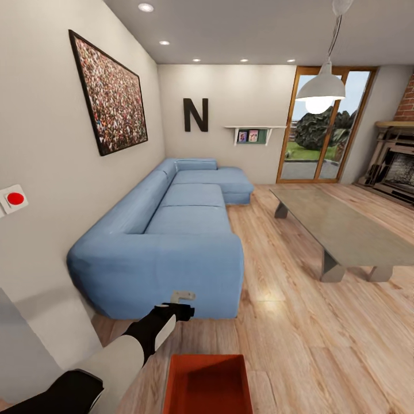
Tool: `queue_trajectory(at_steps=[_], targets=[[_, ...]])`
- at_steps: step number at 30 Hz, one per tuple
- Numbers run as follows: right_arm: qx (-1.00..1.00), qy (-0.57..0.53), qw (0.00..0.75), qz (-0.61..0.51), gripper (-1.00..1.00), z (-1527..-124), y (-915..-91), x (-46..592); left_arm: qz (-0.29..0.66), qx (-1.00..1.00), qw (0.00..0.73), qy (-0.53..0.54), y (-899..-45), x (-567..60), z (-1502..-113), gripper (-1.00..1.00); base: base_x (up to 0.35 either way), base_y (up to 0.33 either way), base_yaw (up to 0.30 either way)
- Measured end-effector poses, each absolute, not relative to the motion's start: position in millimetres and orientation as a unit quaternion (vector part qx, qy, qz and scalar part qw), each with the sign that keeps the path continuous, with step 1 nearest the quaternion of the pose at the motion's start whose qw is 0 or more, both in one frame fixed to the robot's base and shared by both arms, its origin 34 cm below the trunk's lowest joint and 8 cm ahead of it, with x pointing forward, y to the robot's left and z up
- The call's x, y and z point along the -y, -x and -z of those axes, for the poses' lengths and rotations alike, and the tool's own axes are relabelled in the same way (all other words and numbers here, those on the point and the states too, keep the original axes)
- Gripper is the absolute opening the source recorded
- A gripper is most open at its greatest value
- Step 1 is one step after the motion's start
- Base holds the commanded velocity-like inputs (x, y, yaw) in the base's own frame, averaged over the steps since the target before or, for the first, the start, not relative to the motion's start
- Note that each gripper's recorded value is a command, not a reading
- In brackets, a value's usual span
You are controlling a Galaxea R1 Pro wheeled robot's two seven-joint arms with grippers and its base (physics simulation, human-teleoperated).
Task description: Move the two storage containers from the living room to the garage. In the garage, place one container on the floor and stack the other container on top of it (either order is fine).
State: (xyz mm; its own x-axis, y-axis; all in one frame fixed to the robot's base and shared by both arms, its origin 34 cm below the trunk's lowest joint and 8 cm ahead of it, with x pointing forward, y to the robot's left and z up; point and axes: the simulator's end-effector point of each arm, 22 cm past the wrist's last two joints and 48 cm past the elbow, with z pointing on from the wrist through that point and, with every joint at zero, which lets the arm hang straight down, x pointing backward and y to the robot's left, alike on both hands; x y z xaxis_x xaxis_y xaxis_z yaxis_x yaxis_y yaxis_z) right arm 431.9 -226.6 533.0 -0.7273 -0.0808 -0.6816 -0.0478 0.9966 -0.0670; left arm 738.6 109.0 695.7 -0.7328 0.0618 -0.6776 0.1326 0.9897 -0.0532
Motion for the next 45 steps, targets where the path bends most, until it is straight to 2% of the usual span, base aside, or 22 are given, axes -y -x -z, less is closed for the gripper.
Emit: queue_trajectory(at_steps=[9,45], targets=[[-0.929,0.034,0.368,0.023,1.0,-533.3,-432.1,226.9,0.049,-0.93,0.362,-0.052,-738.5,-108.9,-695.8,1.0,0.144,0.0,-0.01],[-0.928,0.035,0.369,0.026,1.0,-533.7,-432.5,227.7,0.049,-0.93,0.362,-0.052,-738.6,-109.0,-695.7,1.0,0.001,0.0,0.0]])
